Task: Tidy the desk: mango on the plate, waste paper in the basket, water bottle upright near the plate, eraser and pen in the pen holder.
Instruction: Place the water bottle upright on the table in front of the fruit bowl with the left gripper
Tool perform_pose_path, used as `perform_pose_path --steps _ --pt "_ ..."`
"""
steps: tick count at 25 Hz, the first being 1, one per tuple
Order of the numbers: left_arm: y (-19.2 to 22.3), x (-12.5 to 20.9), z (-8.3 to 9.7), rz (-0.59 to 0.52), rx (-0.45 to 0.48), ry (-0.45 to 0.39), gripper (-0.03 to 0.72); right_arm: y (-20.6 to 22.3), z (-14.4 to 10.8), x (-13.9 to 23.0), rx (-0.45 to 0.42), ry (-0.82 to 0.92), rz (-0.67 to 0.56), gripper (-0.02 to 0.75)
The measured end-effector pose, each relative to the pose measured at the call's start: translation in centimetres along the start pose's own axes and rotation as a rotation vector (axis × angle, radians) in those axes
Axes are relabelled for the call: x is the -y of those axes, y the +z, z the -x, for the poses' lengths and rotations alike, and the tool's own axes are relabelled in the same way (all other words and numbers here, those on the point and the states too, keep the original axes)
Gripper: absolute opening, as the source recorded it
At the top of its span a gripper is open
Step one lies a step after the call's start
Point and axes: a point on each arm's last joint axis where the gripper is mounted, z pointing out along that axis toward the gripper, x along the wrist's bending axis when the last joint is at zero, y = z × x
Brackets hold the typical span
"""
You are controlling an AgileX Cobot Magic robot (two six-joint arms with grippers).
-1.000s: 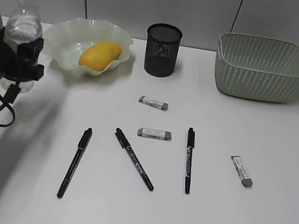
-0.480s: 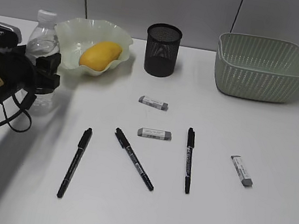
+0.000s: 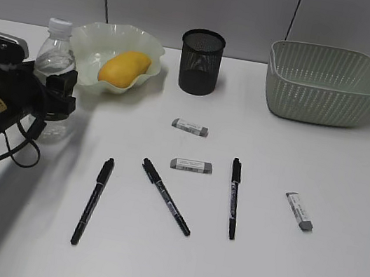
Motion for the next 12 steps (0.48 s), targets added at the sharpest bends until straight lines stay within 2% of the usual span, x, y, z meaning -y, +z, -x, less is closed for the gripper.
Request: perform_pose_path --steps 12 --pt "-0.16 0.09 0.01 -0.001 0.002 0.001 0.475 0.0 0.0 0.0 0.0 0.0 0.0 0.498"
